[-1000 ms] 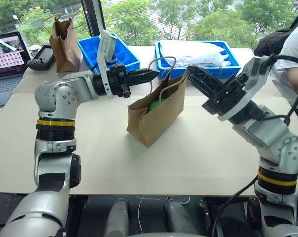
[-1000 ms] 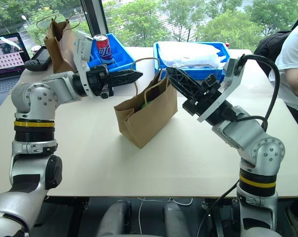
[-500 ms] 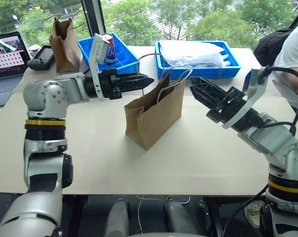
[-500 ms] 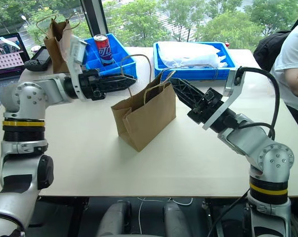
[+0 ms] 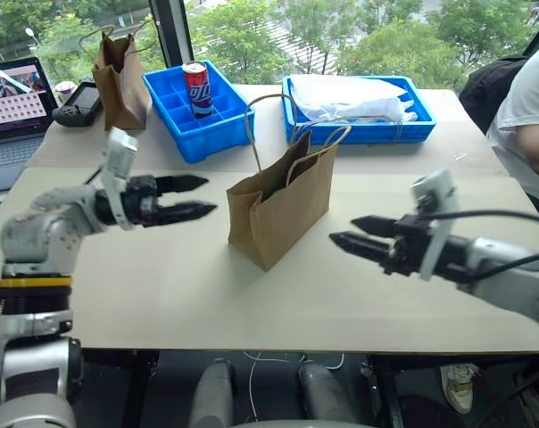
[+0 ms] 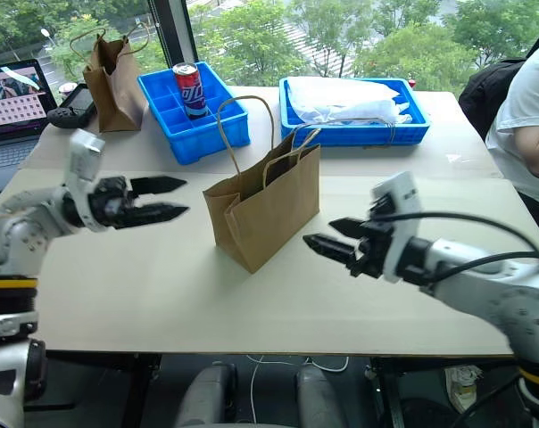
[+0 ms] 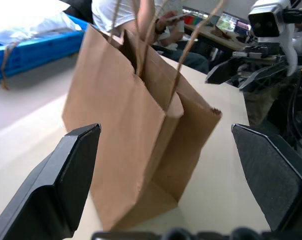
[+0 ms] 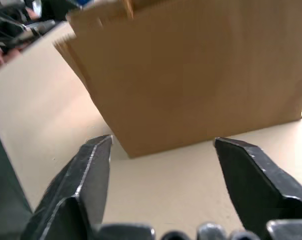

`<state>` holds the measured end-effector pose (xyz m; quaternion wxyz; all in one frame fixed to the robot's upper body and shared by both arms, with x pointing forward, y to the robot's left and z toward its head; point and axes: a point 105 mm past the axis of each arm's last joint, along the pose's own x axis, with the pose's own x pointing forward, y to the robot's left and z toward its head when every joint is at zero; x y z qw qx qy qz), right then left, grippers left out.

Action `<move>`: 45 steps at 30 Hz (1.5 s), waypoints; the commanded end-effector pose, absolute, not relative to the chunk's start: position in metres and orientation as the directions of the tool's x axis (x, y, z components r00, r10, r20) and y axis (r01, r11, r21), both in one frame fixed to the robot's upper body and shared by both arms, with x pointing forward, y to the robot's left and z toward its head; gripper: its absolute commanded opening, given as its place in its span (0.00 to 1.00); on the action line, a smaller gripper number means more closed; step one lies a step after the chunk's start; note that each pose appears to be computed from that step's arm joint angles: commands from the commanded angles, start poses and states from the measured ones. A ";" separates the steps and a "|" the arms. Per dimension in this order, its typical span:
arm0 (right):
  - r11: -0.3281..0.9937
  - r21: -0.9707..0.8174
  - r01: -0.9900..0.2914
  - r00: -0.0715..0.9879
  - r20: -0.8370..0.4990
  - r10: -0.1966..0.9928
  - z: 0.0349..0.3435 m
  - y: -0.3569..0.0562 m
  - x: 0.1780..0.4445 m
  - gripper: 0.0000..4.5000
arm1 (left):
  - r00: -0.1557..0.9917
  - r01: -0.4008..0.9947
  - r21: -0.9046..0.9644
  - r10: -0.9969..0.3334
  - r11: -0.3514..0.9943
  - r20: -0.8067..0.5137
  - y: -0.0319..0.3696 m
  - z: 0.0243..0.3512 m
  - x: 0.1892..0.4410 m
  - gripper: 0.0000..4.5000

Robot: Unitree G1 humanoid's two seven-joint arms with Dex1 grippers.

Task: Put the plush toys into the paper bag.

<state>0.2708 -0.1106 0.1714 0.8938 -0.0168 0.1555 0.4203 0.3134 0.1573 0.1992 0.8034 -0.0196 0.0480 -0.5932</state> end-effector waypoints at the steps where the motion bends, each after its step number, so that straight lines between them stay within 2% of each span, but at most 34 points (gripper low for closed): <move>1: 0.654 -0.096 -0.751 0.656 -0.232 0.719 0.177 -0.099 0.291 0.45 | 0.312 0.950 -0.010 -0.950 0.312 -0.024 0.148 0.208 0.311 1.00; 6: 0.639 -0.195 -0.744 0.667 -0.168 0.726 0.178 -0.080 0.309 0.06 | 0.329 0.944 -0.015 -0.944 0.329 0.005 0.139 0.207 0.314 1.00; 7: 0.636 -0.211 -0.742 0.668 -0.151 0.729 0.179 -0.076 0.313 0.01 | 0.330 0.944 -0.018 -0.944 0.330 0.007 0.137 0.206 0.314 1.00; 17: 0.627 -0.229 -0.745 0.653 -0.058 0.755 0.183 -0.042 0.328 0.01 | 0.321 0.947 -0.045 -0.946 0.319 0.049 0.110 0.203 0.309 1.00; 23: 0.631 -0.205 -0.748 0.651 -0.046 0.758 0.179 -0.034 0.327 0.01 | 0.378 0.923 -0.091 -0.925 0.374 0.035 0.104 0.196 0.318 1.00; 27: 0.636 -0.193 -0.747 0.654 -0.041 0.755 0.178 -0.032 0.326 0.00 | 0.448 0.889 -0.114 -0.894 0.444 0.012 0.107 0.188 0.332 0.78; 30: 0.642 -0.185 -0.744 0.658 -0.040 0.752 0.177 -0.032 0.325 0.00 | 0.472 0.875 -0.129 -0.881 0.467 0.016 0.110 0.186 0.339 0.51; 31: 0.646 -0.183 -0.741 0.662 -0.040 0.748 0.177 -0.033 0.324 0.00 | 0.480 0.870 -0.131 -0.877 0.474 0.016 0.111 0.185 0.341 0.45; 35: 0.665 -0.175 -0.726 0.680 -0.038 0.732 0.177 -0.040 0.323 0.00 | 0.484 0.869 -0.122 -0.875 0.479 0.019 0.112 0.185 0.346 0.13; 37: 0.682 -0.170 -0.712 0.697 -0.050 0.715 0.177 -0.053 0.320 0.00 | 0.456 0.887 -0.106 -0.889 0.450 0.035 0.109 0.191 0.348 0.02; 41: 0.699 -0.151 -0.699 0.715 -0.143 0.685 0.170 -0.092 0.300 0.00 | 0.339 0.941 -0.044 -0.939 0.337 0.058 0.109 0.209 0.347 0.02; 45: 0.696 -0.175 -0.697 0.709 -0.314 0.631 0.158 -0.135 0.272 0.00 | 0.174 0.984 0.041 -0.984 0.176 0.038 0.107 0.227 0.344 0.02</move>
